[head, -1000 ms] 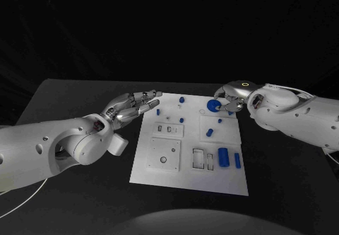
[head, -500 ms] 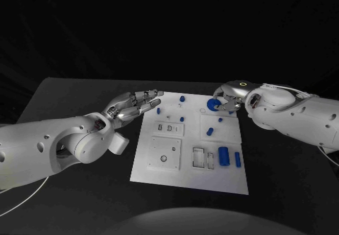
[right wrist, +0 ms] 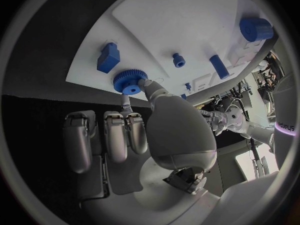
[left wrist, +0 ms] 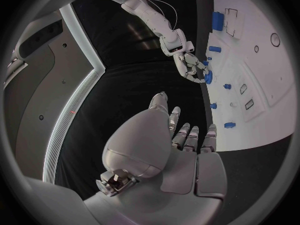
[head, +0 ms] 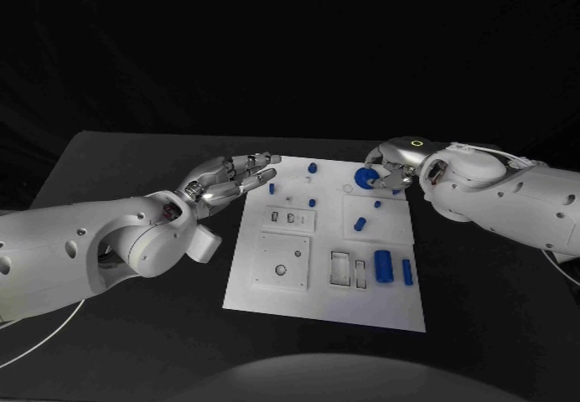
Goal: Assemble the parts on the task board
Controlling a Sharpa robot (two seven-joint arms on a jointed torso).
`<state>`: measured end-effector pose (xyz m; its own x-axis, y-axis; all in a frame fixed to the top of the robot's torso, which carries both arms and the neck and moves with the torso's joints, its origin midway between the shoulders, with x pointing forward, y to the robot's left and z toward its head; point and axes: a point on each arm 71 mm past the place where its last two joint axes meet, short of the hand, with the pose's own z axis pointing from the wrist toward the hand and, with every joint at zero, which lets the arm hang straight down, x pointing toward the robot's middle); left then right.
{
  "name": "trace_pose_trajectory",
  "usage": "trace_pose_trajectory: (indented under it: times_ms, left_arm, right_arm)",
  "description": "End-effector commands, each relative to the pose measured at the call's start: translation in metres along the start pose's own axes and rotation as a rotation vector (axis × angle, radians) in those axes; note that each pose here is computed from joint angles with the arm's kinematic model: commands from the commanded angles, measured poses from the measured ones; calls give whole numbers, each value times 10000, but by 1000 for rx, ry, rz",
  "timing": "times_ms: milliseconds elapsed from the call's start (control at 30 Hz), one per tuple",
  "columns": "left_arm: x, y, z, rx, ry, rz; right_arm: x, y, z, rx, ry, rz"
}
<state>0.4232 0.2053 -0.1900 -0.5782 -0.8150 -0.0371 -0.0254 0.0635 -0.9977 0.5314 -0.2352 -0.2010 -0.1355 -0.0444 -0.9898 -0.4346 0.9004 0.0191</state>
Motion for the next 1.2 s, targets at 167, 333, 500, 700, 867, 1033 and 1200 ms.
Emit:
trace_pose_trajectory:
  times_ms: [167, 333, 500, 700, 867, 1033, 1200]
  left_arm:
    - [16, -6, 1, 1, 22, -7]
    - [7, -3, -6, -2, 20, -6]
    - [7, -2, -5, -4, 21, -7]
    - [14, 0, 6, -6, 26, -7]
    - [9, 1, 8, -5, 24, -7]
    - [2, 2, 6, -5, 21, -5]
    - [6, 0, 9, -4, 21, -5]
  right_arm:
    - [15, 42, -53, -25, -9, 19]
    - [-107, 115, -66, -48, -34, 35]
    - [-189, 237, -49, -80, -40, 43]
    - [-213, 443, 19, -125, -19, 48]
    - [-230, 617, 102, -160, -12, 52]
    - [-243, 784, 226, -188, -3, 55]
    - [-239, 947, 364, -211, 13, 56]
